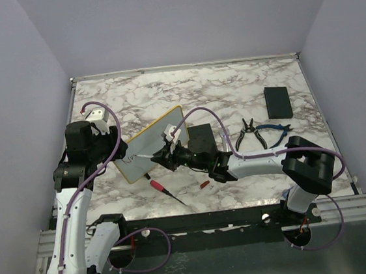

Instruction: Write a sentence on the whiteboard

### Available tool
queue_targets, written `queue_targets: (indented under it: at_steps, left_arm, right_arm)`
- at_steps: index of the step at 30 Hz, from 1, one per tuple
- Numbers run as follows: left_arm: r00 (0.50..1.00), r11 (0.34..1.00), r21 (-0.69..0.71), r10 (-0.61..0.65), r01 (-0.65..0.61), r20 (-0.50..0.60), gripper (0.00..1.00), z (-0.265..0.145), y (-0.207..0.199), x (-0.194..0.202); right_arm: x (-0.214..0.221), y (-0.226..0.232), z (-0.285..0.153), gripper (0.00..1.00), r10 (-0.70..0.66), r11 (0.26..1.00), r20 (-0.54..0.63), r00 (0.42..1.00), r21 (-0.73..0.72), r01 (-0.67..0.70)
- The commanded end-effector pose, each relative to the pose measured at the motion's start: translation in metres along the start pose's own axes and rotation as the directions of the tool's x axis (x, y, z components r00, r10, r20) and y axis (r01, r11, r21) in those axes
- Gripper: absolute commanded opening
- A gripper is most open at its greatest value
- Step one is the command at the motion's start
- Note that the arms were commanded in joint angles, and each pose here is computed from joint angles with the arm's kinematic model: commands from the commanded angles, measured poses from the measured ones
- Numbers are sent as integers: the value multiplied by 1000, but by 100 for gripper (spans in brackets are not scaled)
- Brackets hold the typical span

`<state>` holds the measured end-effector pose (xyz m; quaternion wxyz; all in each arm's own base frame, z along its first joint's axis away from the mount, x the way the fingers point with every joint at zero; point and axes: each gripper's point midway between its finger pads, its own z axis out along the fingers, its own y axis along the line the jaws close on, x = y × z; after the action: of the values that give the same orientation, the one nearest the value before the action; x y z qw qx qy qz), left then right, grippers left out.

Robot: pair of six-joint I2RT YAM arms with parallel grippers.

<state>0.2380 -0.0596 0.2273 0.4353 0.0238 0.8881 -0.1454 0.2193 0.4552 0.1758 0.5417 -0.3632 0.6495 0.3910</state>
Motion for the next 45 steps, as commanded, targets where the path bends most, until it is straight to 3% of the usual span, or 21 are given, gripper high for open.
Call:
queue_targets:
  at_steps: [1, 14, 25, 32, 45]
  left_arm:
    - [1000, 1000, 16, 1, -1, -11, 47, -4, -4, 4]
    - [1000, 1000, 17, 2, -2, -8, 47, -5, -5, 4]
    - [1000, 1000, 16, 2, -2, -9, 47, -5, -4, 4]
    - [1000, 1000, 16, 1, -1, -9, 47, -4, -4, 4]
    - [1000, 1000, 19, 1, -1, -12, 47, -4, -5, 4]
  right_arm:
    - [16, -15, 1, 1, 4, 997, -33, 999, 73, -1]
    - [24, -15, 3, 1, 14, 998, -55, 998, 70, -10]
    - [-10, -9, -18, 0, 2, 999, 31, 1000, 52, -4]
    - [-10, -20, -17, 1, -22, 994, 33, 999, 106, 19]
    - [-17, -13, -4, 1, -40, 997, 45, 998, 63, 38]
